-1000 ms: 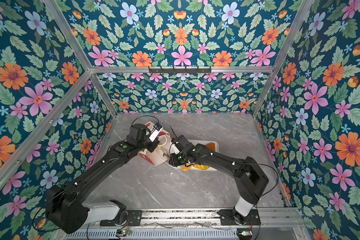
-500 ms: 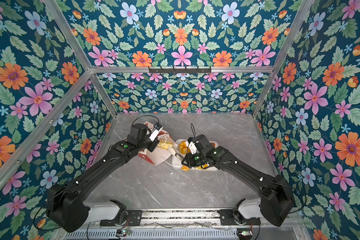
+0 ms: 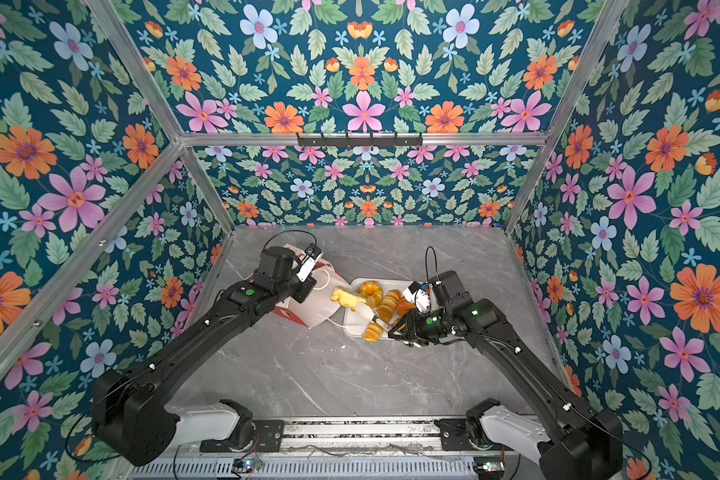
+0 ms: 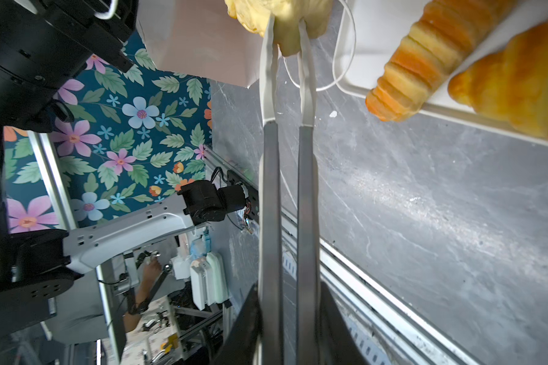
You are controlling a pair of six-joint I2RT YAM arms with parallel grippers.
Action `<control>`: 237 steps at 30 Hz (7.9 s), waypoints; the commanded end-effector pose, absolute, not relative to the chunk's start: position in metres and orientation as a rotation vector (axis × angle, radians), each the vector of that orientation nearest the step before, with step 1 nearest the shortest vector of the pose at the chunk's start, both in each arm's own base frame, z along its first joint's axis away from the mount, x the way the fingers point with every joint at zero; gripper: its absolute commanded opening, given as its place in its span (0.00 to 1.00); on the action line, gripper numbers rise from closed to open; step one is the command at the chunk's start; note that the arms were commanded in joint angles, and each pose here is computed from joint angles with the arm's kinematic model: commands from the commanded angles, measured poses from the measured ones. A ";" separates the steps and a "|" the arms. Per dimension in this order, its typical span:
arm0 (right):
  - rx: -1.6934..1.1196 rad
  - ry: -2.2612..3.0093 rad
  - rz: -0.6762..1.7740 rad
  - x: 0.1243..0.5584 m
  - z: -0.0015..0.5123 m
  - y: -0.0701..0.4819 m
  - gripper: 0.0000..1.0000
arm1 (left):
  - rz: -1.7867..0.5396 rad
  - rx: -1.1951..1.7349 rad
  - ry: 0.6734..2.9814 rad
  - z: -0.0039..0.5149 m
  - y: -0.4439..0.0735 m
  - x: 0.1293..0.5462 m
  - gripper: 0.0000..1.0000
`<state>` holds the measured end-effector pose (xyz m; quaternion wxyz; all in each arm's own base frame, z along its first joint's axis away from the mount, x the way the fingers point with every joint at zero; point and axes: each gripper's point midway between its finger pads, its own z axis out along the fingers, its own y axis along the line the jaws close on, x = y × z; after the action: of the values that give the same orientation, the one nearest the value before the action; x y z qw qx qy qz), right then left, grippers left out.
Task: Take the fake bread out of the paper bag
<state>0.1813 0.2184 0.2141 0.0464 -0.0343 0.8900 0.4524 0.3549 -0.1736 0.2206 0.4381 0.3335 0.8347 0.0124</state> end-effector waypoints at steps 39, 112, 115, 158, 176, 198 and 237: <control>0.410 2.812 1.872 0.195 0.172 0.217 0.17 | 0.402 0.506 2.207 0.217 -0.091 0.358 0.00; -0.869 2.514 -0.005 0.227 0.197 0.200 0.33 | 0.391 0.523 2.231 0.207 -0.094 0.360 0.00; -0.904 2.491 -0.051 0.229 0.196 0.202 0.35 | 0.388 0.525 2.233 0.206 -0.095 0.360 0.00; -1.102 2.549 -0.122 0.216 0.147 0.214 0.40 | 0.383 0.522 2.229 0.208 -0.094 0.358 0.00; -1.103 2.603 -0.220 0.216 0.133 0.205 0.27 | 0.382 0.520 2.225 0.210 -0.094 0.358 0.00; -0.866 2.863 0.063 0.184 0.137 0.220 0.22 | 0.375 0.517 2.222 0.212 -0.094 0.356 0.00; -0.327 3.042 0.615 0.186 0.132 0.234 0.26 | 0.362 0.526 2.228 0.211 -0.095 0.355 0.00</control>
<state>0.1840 0.2317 0.1328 0.0081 -0.1063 0.9752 0.1938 0.3548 -0.0956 0.2098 0.3989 0.2098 0.8809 0.1443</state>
